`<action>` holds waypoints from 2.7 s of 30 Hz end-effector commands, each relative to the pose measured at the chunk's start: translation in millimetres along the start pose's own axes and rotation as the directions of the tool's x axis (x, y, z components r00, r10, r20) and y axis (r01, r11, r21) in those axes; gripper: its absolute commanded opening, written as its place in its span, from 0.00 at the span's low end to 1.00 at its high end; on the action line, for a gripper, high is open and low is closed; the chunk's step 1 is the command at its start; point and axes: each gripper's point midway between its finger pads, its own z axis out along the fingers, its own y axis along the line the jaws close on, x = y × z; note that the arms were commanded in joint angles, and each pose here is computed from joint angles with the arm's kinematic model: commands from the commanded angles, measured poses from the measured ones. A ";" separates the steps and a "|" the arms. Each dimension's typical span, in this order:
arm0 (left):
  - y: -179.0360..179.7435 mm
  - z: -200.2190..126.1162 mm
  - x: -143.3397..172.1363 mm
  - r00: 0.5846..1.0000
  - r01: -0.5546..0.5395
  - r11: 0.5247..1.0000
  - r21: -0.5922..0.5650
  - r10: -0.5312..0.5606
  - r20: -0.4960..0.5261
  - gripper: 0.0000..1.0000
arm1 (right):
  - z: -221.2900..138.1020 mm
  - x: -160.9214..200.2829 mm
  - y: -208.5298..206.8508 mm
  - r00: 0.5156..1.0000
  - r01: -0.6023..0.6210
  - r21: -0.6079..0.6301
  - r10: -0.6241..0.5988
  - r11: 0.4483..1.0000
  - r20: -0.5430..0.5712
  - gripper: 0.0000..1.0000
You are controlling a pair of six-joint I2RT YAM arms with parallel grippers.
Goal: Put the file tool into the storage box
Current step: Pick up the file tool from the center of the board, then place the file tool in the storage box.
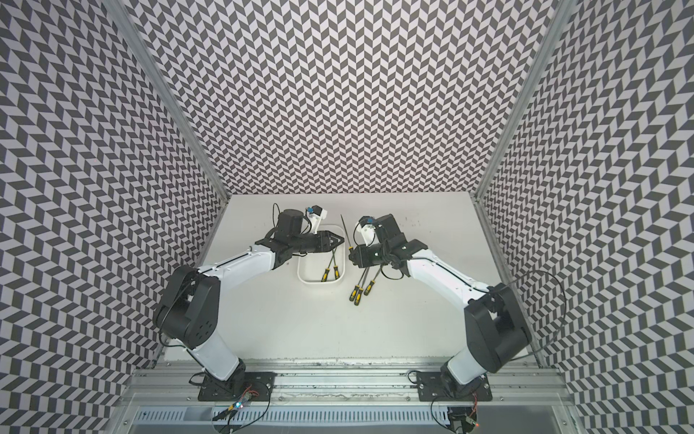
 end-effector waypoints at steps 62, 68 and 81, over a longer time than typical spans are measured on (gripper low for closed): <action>-39.5 15.1 -4.2 0.997 -0.079 0.994 0.072 0.080 -0.009 0.00 | 4.3 -19.0 23.3 0.999 0.036 -0.071 -0.034 0.997 0.026 0.02; -10.2 3.1 -7.3 0.996 -0.088 0.994 -0.060 0.087 -0.024 0.00 | -0.9 -23.8 22.0 0.999 0.031 -0.046 -0.029 0.998 0.045 0.31; 81.8 -1.0 32.4 0.983 -0.109 0.933 -0.343 0.051 -0.174 0.00 | -3.2 -25.7 17.8 0.998 0.020 -0.020 -0.019 1.000 0.060 0.46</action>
